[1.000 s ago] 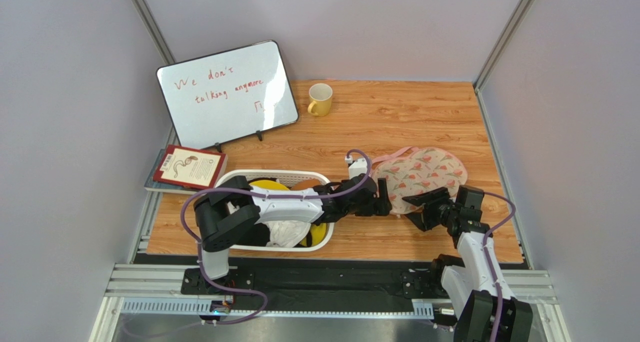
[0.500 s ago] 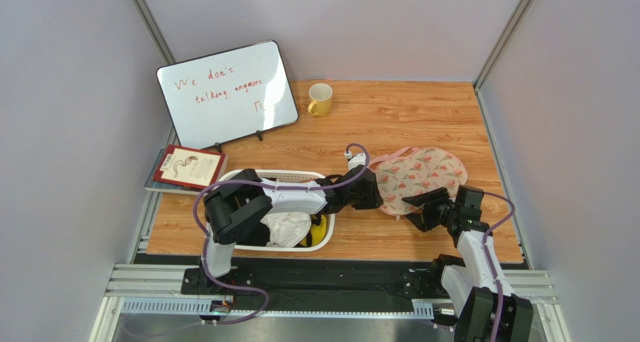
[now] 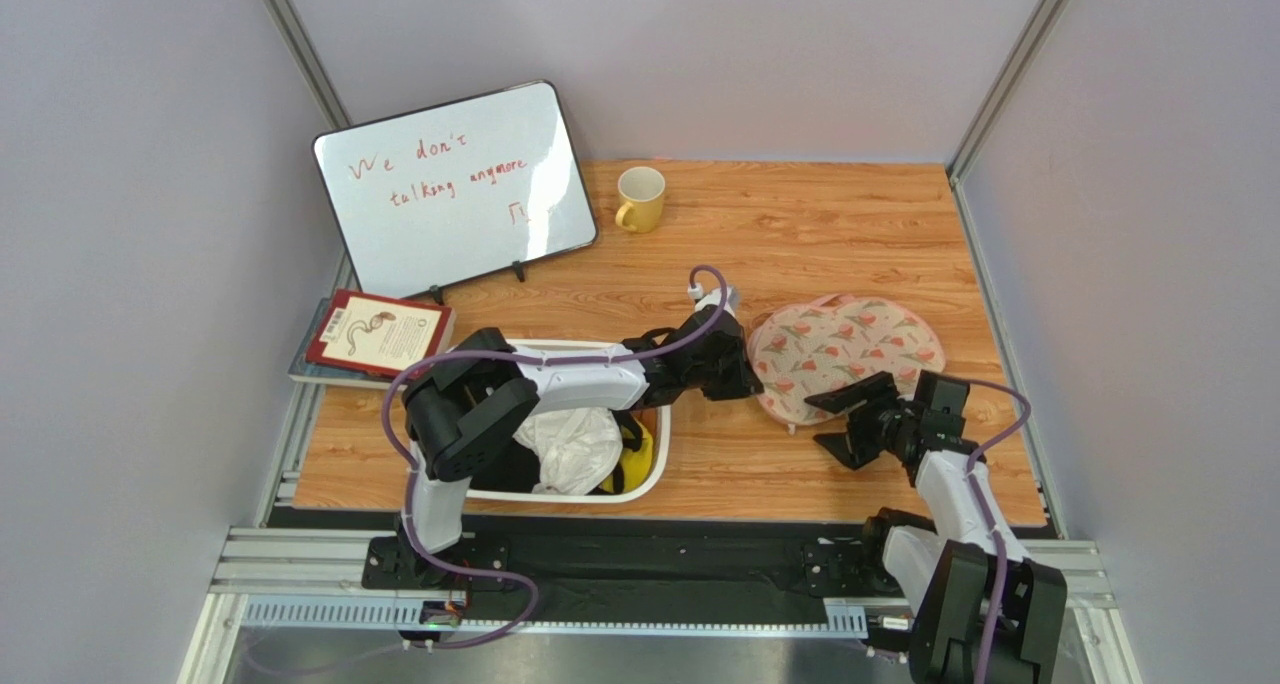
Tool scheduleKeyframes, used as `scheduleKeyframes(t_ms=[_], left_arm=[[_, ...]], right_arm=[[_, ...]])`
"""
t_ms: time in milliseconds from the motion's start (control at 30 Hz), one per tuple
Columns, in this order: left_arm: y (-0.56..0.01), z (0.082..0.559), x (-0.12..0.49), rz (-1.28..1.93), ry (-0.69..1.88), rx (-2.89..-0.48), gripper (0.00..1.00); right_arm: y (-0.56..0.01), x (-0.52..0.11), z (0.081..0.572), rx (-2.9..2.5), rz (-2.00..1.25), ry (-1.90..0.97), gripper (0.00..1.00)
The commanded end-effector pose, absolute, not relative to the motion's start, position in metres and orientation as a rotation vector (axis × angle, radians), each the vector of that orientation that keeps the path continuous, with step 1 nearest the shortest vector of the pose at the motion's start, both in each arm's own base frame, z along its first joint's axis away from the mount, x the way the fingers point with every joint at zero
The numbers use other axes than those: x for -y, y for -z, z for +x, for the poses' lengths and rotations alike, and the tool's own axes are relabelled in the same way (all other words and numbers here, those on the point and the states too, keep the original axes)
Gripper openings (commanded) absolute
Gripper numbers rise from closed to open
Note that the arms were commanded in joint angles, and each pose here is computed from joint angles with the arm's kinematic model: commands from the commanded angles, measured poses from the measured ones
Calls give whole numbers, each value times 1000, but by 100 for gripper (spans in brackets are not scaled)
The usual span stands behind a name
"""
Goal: Place the bra in the laundry bag and zip it closed
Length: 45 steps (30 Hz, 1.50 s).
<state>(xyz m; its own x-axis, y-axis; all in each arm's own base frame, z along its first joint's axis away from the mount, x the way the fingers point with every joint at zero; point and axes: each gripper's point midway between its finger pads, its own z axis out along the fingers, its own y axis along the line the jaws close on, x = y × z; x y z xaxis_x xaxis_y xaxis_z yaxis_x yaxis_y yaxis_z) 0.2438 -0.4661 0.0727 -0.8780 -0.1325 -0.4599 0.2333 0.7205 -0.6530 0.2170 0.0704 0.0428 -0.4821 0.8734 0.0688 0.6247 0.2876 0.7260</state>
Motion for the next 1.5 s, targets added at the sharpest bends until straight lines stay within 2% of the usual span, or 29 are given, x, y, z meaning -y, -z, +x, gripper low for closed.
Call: scheduleKeyframes(t_ms=[0,67,167,467,567,600,733,833,867,933,1033,1133,1300,1467], left_arm=[[-113,246,484,110,1151,-2375,0],[-117,244,485,115,1174,-2380,0],[-119,242,484,116,1188,-2387,0],[-112,240,474,116,1168,-2410,0],[-109,240,474,148,1160,-2418,0],[-105,240,472,166,1139,-2433,0],[-96,244,465,258,1017,-2463,0],[-98,246,454,309,949,-2420,15],[-99,248,451,313,921,-2396,26],[-105,250,442,342,846,-2350,40],[-111,243,437,410,734,-2299,50],[-117,229,436,436,660,-2257,52],[-120,198,451,465,731,-2218,51],[-112,196,462,397,624,-2190,52]], right_arm=[[-48,-64,226,-2195,1216,-1013,70],[-48,-60,229,-2170,1194,-999,73],[-49,-53,237,-2133,1155,-975,74],[-38,-38,248,-2124,1149,-925,65],[-34,-39,249,-2131,1152,-938,61],[-33,-40,248,-2136,1156,-948,55],[-38,-41,248,-2112,1163,-963,43],[-44,-42,248,-2096,1196,-982,41],[-47,-43,248,-2088,1214,-989,41],[-50,-44,247,-2089,1241,-1000,38],[-56,-46,248,-2083,1288,-1032,38],[-57,-50,247,-2079,1337,-1072,37],[-57,-57,245,-2075,1403,-1133,37],[-64,-61,244,-2047,1469,-1182,38]])
